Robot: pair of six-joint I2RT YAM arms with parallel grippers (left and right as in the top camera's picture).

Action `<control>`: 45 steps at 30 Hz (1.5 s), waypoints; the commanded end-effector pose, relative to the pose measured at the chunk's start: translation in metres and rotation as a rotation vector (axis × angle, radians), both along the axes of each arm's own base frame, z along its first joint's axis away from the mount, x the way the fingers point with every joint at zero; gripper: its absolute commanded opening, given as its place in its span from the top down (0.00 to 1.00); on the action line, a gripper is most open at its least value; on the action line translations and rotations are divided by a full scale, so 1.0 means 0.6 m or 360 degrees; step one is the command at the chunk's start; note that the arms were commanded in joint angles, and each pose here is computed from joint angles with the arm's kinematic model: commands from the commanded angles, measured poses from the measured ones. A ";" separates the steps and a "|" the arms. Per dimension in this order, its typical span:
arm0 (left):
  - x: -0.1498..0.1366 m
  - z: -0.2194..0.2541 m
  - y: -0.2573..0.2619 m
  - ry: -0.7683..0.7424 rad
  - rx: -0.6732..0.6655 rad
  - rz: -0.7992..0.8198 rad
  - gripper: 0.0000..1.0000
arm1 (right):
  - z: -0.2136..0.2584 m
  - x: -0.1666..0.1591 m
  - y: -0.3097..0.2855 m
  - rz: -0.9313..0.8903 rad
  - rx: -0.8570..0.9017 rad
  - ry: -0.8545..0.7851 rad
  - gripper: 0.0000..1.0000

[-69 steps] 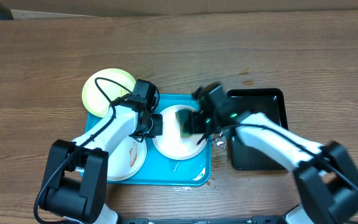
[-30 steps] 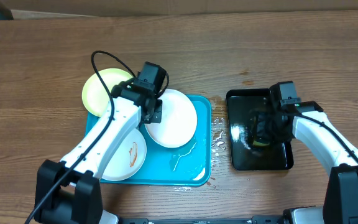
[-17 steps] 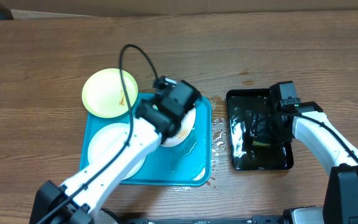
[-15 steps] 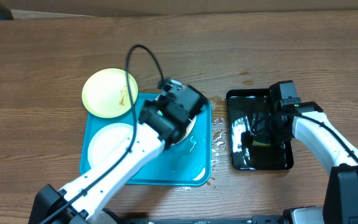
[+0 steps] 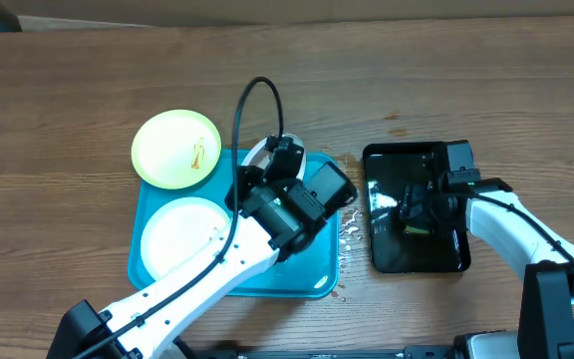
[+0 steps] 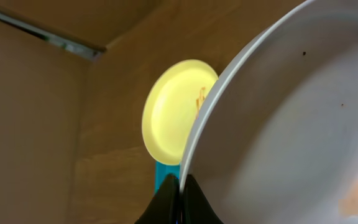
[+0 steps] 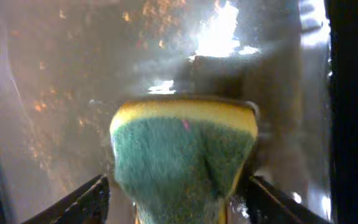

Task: Clean dirty plates on tray and stack at the side

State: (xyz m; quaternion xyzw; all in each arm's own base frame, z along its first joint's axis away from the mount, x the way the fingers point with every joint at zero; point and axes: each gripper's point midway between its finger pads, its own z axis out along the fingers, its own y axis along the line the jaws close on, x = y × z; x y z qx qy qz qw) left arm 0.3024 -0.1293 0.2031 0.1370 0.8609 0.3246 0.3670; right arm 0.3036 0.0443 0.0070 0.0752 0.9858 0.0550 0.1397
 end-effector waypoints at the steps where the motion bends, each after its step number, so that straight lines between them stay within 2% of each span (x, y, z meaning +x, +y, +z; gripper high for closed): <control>1: -0.006 0.054 -0.022 -0.0245 0.0041 -0.0037 0.96 | 0.004 0.003 0.000 -0.0010 -0.0005 -0.0041 0.58; 4: -0.017 0.066 -0.042 -0.0306 0.0080 -0.0103 0.96 | 0.004 0.004 0.000 -0.0010 -0.0004 -0.0046 0.91; 6: -0.022 0.066 -0.046 -0.0304 0.0086 -0.0121 0.96 | 0.004 0.004 0.000 -0.0010 -0.0004 -0.0046 0.95; 7: -0.024 0.065 -0.045 -0.0305 0.0083 -0.0116 0.96 | 0.004 0.004 0.000 -0.0009 -0.0003 -0.0046 0.82; 9: -0.027 0.064 -0.040 -0.0310 0.0069 -0.0091 0.96 | 0.005 0.008 0.000 -0.0010 -0.0002 -0.0062 0.16; 10: -0.028 0.063 -0.038 -0.0308 0.0070 -0.0087 0.96 | 0.007 0.013 0.000 -0.0005 -0.0004 -0.0080 0.00; 17: -0.029 0.065 -0.035 -0.0307 0.0093 -0.0088 0.96 | 0.019 0.043 0.000 -0.0014 -0.0008 -0.0209 0.01; 23: -0.030 0.064 -0.035 -0.0304 0.0092 -0.0086 0.96 | 0.001 0.044 -0.012 -0.0037 -0.0073 -0.0202 0.16; 24: -0.030 0.064 -0.035 -0.0314 0.0076 -0.0076 0.96 | -0.002 0.043 -0.017 -0.0046 -0.0099 -0.0195 0.23; 27: -0.032 0.056 -0.038 -0.0296 0.0008 -0.0061 0.96 | -0.014 0.040 -0.023 -0.0056 -0.0134 -0.0163 0.63; 28: -0.032 0.053 -0.039 -0.0284 -0.0007 -0.0060 0.96 | -0.016 0.039 -0.023 -0.0054 -0.0132 -0.0158 0.73; 29: -0.033 0.049 -0.040 -0.0268 -0.0022 -0.0062 0.96 | -0.016 0.039 -0.023 -0.0054 -0.0132 -0.0156 0.74; 30: -0.034 0.047 -0.041 -0.0258 -0.0033 -0.0060 0.96 | -0.016 0.038 -0.023 -0.0054 -0.0132 -0.0153 0.72; 32: -0.034 0.046 -0.041 -0.0253 -0.0038 -0.0060 0.96 | -0.016 0.038 -0.023 -0.0054 -0.0132 -0.0153 0.20; 33: -0.034 0.046 -0.041 -0.0252 -0.0038 -0.0060 0.96 | -0.016 0.038 -0.023 -0.0054 -0.0133 -0.0152 0.09; 34: -0.034 0.046 -0.041 -0.0252 -0.0038 -0.0060 0.96 | -0.017 0.037 -0.023 -0.0054 -0.0133 -0.0149 0.04; 38: -0.035 0.044 -0.041 -0.0242 -0.0037 -0.0062 0.96 | -0.017 0.036 -0.023 -0.0054 -0.0133 -0.0145 0.02; 39: -0.035 0.044 -0.041 -0.0241 -0.0037 -0.0062 0.96 | -0.017 0.035 -0.023 -0.0053 -0.0132 -0.0141 0.06; 41: -0.035 0.044 -0.041 -0.0238 -0.0040 -0.0063 0.96 | -0.018 0.033 -0.018 -0.0043 -0.0105 -0.0131 0.32; 42: -0.035 0.044 -0.041 -0.0238 -0.0041 -0.0063 0.96 | -0.018 0.033 -0.016 -0.0039 -0.0095 -0.0129 0.39; 43: -0.035 0.044 -0.041 -0.0238 -0.0040 -0.0063 0.96 | -0.019 0.031 -0.013 -0.0034 -0.0079 -0.0123 0.41; 45: -0.035 0.044 -0.041 -0.0239 -0.0041 -0.0063 0.96 | -0.020 0.029 -0.007 -0.0022 -0.0048 -0.0113 0.37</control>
